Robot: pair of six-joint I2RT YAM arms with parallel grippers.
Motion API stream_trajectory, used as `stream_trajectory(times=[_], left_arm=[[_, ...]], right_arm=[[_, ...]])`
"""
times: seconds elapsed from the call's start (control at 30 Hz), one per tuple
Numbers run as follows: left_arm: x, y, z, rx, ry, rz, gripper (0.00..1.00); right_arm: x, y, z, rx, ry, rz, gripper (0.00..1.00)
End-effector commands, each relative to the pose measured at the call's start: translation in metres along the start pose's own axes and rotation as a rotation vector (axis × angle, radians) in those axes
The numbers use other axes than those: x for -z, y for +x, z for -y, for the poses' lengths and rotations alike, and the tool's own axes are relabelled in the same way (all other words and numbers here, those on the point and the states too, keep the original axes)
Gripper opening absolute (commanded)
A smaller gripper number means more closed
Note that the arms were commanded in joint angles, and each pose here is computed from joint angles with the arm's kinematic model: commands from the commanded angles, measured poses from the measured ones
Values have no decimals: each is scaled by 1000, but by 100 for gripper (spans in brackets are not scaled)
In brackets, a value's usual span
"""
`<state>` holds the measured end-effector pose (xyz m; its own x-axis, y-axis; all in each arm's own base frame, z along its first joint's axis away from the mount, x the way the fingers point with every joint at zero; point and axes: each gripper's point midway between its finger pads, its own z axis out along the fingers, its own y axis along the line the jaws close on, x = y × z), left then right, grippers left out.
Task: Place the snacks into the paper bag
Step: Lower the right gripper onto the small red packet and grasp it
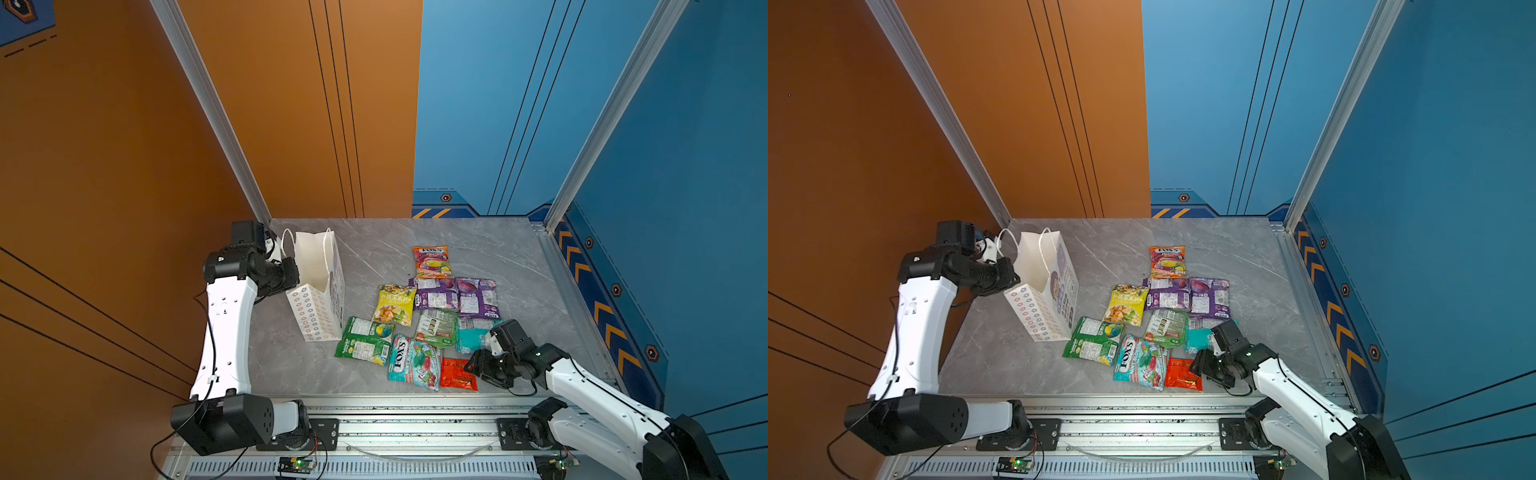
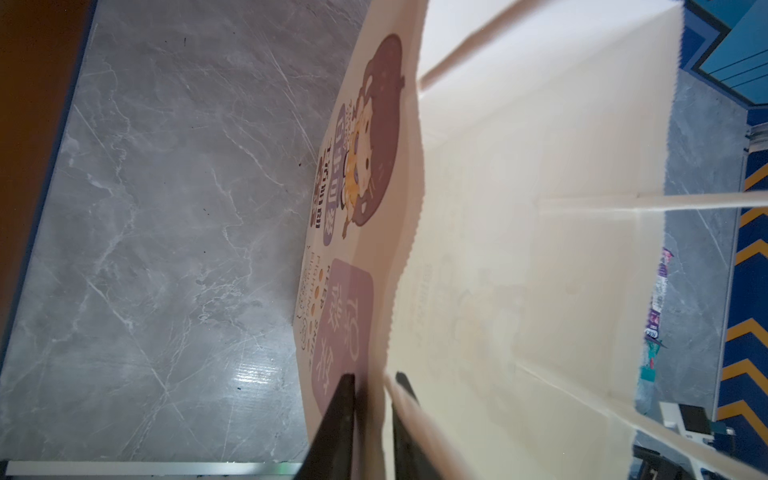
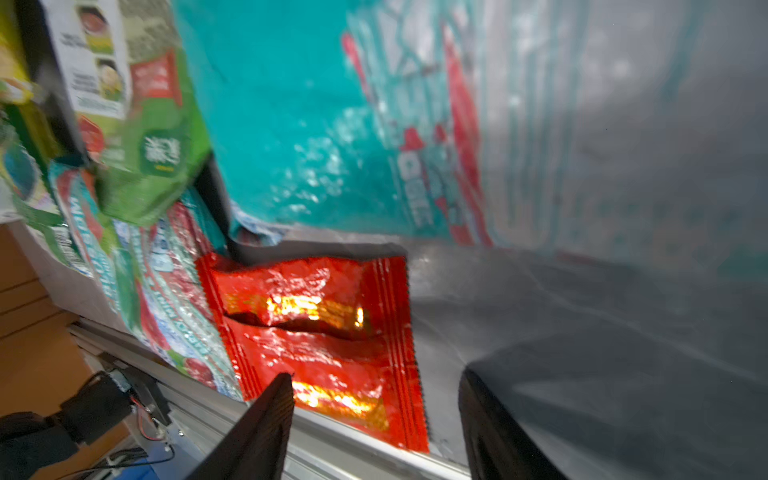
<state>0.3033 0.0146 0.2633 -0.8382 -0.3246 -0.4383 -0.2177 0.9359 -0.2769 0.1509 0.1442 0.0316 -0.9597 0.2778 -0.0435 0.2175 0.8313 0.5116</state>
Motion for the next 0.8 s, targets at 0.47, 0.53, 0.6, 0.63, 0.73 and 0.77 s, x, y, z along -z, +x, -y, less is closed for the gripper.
stream_trajectory(times=[0.47, 0.53, 0.6, 0.63, 0.73, 0.77], left_arm=[[3, 14, 3, -3, 19, -20, 10], [4, 14, 3, -4, 20, -16, 9], [5, 13, 4, -4, 22, -12, 9], [5, 13, 4, -5, 25, -10, 9], [5, 13, 5, -5, 26, -10, 8], [6, 13, 4, -4, 26, -9, 8]], right_arm=[[-15, 3, -28, -8, -134, 7, 40], [-13, 0, -32, 0, -145, 19, 32], [-8, -2, -33, 14, -138, 34, 21], [-5, -4, -34, 24, -132, 43, 15], [13, -13, -43, 71, -116, 92, 4], [19, -15, -46, 85, -112, 105, 3]])
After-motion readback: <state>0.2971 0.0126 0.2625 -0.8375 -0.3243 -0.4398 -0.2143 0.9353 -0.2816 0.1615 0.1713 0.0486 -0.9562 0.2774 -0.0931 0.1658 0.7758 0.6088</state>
